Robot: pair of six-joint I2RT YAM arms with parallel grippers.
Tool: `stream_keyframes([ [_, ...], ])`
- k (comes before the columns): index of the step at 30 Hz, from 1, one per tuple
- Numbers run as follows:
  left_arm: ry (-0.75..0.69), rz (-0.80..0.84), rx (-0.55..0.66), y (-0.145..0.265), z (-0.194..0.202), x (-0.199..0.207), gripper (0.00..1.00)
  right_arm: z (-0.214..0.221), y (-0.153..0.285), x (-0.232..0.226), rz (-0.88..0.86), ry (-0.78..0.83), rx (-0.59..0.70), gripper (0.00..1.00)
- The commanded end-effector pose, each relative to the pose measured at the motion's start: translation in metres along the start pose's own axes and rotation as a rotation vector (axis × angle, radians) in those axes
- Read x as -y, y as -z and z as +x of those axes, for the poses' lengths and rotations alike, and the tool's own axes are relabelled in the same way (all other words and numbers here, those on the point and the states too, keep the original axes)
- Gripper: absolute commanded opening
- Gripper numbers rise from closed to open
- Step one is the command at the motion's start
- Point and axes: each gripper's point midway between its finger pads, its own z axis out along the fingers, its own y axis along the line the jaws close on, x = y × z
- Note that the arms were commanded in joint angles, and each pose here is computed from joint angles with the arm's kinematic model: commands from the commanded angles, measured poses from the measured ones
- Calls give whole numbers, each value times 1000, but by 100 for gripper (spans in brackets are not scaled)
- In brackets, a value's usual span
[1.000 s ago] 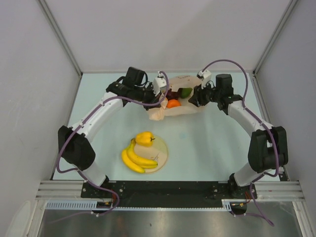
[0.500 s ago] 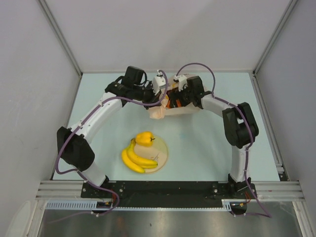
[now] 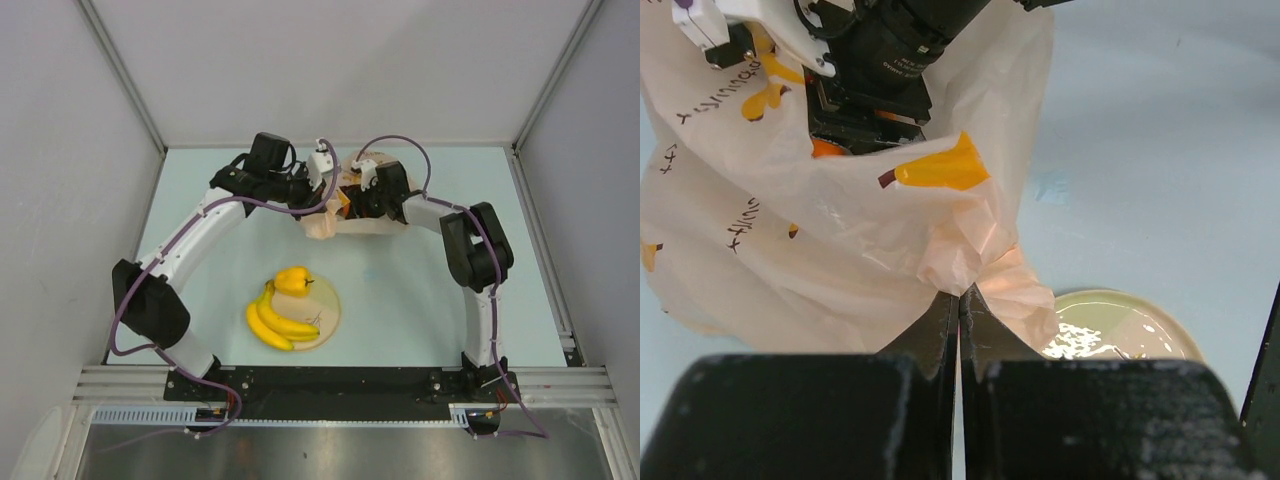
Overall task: Take the fake fruits out of the plastic bag
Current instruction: Take out the fake fruit from the plastic bag, then place the fake fruit on the plate.
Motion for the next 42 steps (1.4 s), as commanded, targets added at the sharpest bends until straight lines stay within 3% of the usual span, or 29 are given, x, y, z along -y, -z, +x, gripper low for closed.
stream_keyframes([
  [1, -17, -15, 52, 8, -17, -2, 0, -61, 27, -7, -78, 40, 171, 44],
  [3, -16, -12, 50, 4, -15, -5, 0, -82, 55, -5, -95, 53, 220, 36],
  [7, -9, -12, 52, -3, -14, -9, 0, -101, 105, -19, -170, 114, 247, 35],
  [16, 39, -70, 117, 4, -35, -27, 4, -84, 212, -88, -307, 335, 217, 34],
  [17, 45, -77, 123, 7, -37, -28, 25, -79, 218, -96, -321, 362, 208, 34],
  [20, 84, -110, 182, 34, -51, -30, 60, -50, 233, -123, -350, 484, 143, 35],
  [22, 114, -136, 234, 59, -59, -28, 69, -32, 242, -145, -390, 514, 92, 36],
  [23, 99, -150, 262, 78, -63, -18, 75, -23, 244, -150, -399, 520, 72, 35],
  [29, 27, -303, 339, 146, -52, 6, 83, 27, 232, -198, -469, 664, -21, 38],
  [35, 82, -346, 406, 180, -29, 23, 84, 49, 196, -241, -517, 662, -89, 39],
  [42, 94, -427, 441, 216, -13, 40, 85, 69, 135, -246, -441, 620, -145, 42],
])
